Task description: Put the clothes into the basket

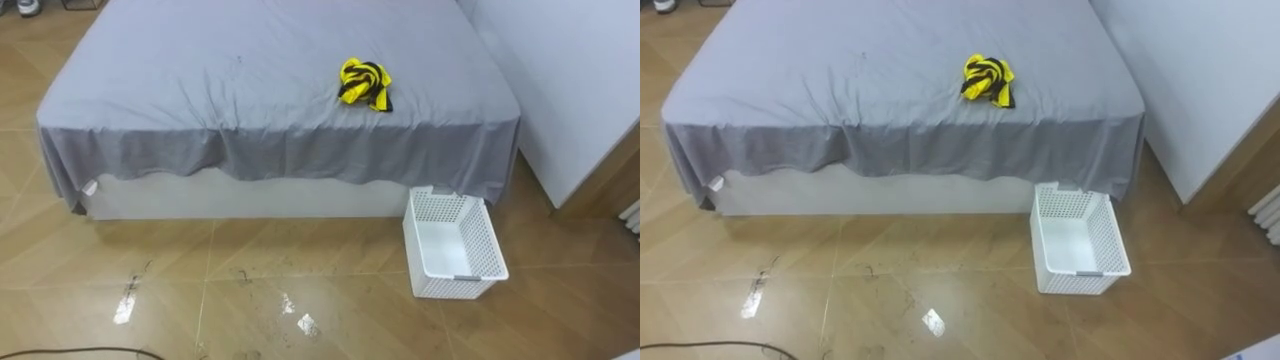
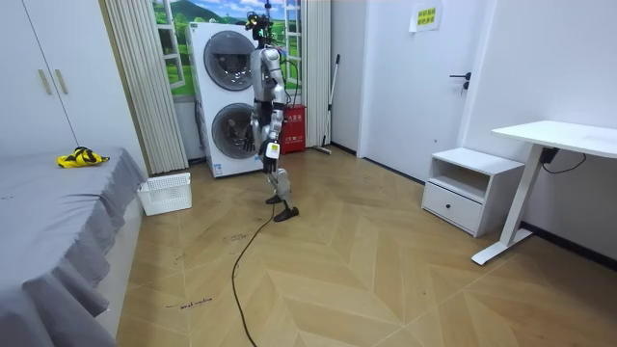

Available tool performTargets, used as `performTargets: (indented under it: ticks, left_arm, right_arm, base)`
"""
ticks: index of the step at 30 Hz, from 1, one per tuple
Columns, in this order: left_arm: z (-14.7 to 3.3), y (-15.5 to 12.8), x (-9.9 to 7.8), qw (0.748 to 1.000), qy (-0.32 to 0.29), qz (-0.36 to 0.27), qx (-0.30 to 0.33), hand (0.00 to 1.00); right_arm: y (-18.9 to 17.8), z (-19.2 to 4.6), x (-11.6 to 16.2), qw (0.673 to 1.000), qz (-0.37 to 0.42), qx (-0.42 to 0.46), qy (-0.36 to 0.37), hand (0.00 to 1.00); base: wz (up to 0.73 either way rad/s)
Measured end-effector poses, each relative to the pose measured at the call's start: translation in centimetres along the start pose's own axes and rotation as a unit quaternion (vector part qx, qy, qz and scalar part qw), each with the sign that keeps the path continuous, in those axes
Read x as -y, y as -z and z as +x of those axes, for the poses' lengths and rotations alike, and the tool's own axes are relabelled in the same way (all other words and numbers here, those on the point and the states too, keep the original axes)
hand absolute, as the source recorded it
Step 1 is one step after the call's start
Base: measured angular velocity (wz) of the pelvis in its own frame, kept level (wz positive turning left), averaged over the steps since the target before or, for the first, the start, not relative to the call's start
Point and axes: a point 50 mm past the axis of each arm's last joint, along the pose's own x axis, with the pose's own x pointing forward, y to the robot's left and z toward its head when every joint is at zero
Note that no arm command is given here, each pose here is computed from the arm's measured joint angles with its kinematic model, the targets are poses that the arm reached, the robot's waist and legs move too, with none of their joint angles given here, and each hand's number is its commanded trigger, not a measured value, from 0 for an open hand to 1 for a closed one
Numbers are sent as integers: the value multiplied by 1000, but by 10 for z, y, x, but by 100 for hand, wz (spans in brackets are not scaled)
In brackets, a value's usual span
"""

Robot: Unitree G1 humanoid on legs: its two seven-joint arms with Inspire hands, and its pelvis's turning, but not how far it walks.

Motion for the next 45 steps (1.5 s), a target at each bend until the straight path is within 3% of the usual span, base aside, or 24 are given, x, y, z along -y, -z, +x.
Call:
performTargets:
  ticks: [5,13,17,22,29,37,45]
  left_arm:
    - [2,-6,0,1000,0,-12,-1,0]
    - [3,-12,-2,996,-7,-88,14,0]
    - [2,-17,9,991,7,-131,39,0]
    - [-1,-11,3,985,-4,-166,43,0]
    - [1,-15,3,989,4,-140,46,0]
    - [3,-35,16,996,36,-38,76,0]
    - [1,-21,19,997,48,-25,53,0]
  right_arm:
    - [-2,0,-1,1000,5,-1,-6,0]
    - [-2,0,0,999,48,4,-9,0]
    - [-3,-2,13,999,48,1,11,0]
    - [2,-3,16,998,59,-6,11,0]
    - [-12,-2,8,997,73,31,-4,0]
    - [-71,-5,-20,986,48,152,-58,0]
    - [-126,-18,-31,959,69,267,-69,0]
  base:
    - [-4]
    - [7]
    - [-28]
    - [-28]
    - [-3]
    - [19]
    - [27]
